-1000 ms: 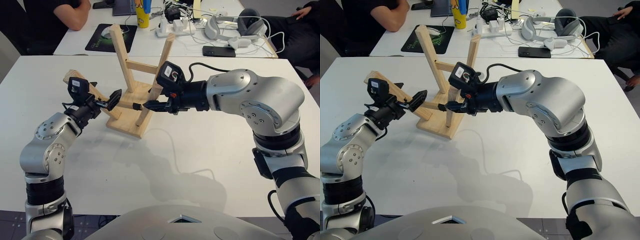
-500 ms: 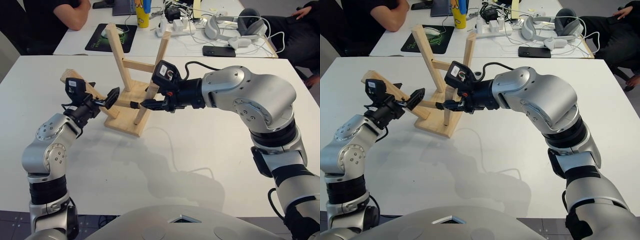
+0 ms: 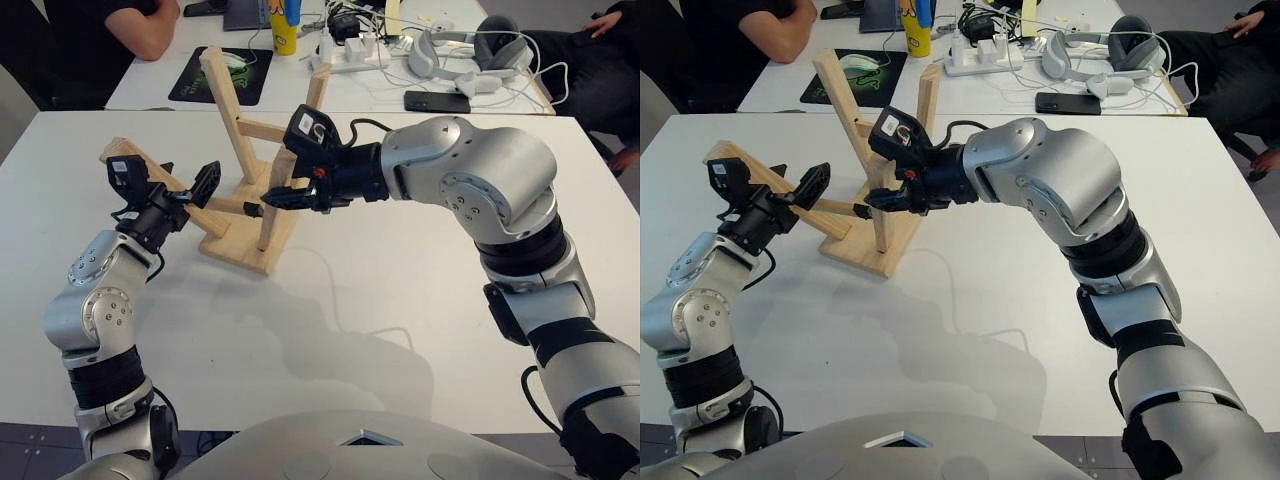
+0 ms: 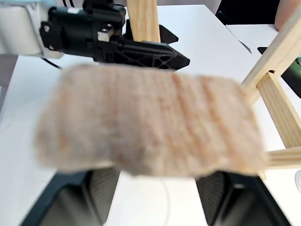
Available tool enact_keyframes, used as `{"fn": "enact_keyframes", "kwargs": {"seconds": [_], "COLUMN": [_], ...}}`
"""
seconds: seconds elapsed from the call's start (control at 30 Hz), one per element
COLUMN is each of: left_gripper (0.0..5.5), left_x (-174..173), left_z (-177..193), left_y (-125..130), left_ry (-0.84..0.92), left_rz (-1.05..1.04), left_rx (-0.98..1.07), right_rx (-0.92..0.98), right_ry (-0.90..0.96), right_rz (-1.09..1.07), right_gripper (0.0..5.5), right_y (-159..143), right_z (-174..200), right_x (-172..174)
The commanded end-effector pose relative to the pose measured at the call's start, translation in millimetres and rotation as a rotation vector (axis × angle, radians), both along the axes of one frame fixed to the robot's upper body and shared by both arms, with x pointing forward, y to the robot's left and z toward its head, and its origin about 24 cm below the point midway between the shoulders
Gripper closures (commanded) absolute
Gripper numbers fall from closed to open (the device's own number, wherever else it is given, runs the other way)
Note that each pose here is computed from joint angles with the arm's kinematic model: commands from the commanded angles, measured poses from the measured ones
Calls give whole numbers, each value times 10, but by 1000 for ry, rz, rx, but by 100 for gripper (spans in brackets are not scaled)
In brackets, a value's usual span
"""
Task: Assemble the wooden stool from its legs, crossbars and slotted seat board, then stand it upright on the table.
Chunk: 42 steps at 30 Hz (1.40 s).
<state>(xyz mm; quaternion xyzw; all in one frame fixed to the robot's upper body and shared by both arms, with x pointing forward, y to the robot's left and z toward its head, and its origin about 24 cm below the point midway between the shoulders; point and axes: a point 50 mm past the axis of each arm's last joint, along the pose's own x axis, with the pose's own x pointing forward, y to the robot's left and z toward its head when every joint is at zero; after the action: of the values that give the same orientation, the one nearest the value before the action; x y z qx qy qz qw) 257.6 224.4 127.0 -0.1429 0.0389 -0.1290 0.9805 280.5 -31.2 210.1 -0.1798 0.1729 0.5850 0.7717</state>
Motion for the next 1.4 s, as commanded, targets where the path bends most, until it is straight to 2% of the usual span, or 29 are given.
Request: {"fn": "enact_keyframes", "kwargs": {"seconds": [0.03, 0.13, 0.33, 0.5, 0.9, 1.1, 1.4], "left_gripper": [50, 50, 50, 50, 50, 50, 50], "left_x": [58, 61, 30, 36, 42, 39, 33], "left_z": [-38, -35, -158, -207, -258, -255, -292], "left_y": [-367, -399, -428, -408, -420, -441, -442], "left_ry": [-20, -17, 40, 54, 69, 69, 84], "left_rz": [-215, -217, -210, -199, -200, -209, -209], "left_rx": [-321, -327, -346, -354, -356, -361, -361], "right_rx": [-325, -356, -320, -278, -350, -327, -356], "right_ry": [139, 61, 191, 263, 264, 267, 281], "right_rz": [-30, -42, -62, -97, -81, -88, -34], "right_gripper": [343, 343, 343, 343, 343, 343, 343], "right_y": [-53, -84, -121, -112, -150, -137, -15], "right_z": [-815, -886, -1081, -1060, -1222, -1156, -1250], "right_x": [-46, -82, -228, -102, -68, 38, 117]}}
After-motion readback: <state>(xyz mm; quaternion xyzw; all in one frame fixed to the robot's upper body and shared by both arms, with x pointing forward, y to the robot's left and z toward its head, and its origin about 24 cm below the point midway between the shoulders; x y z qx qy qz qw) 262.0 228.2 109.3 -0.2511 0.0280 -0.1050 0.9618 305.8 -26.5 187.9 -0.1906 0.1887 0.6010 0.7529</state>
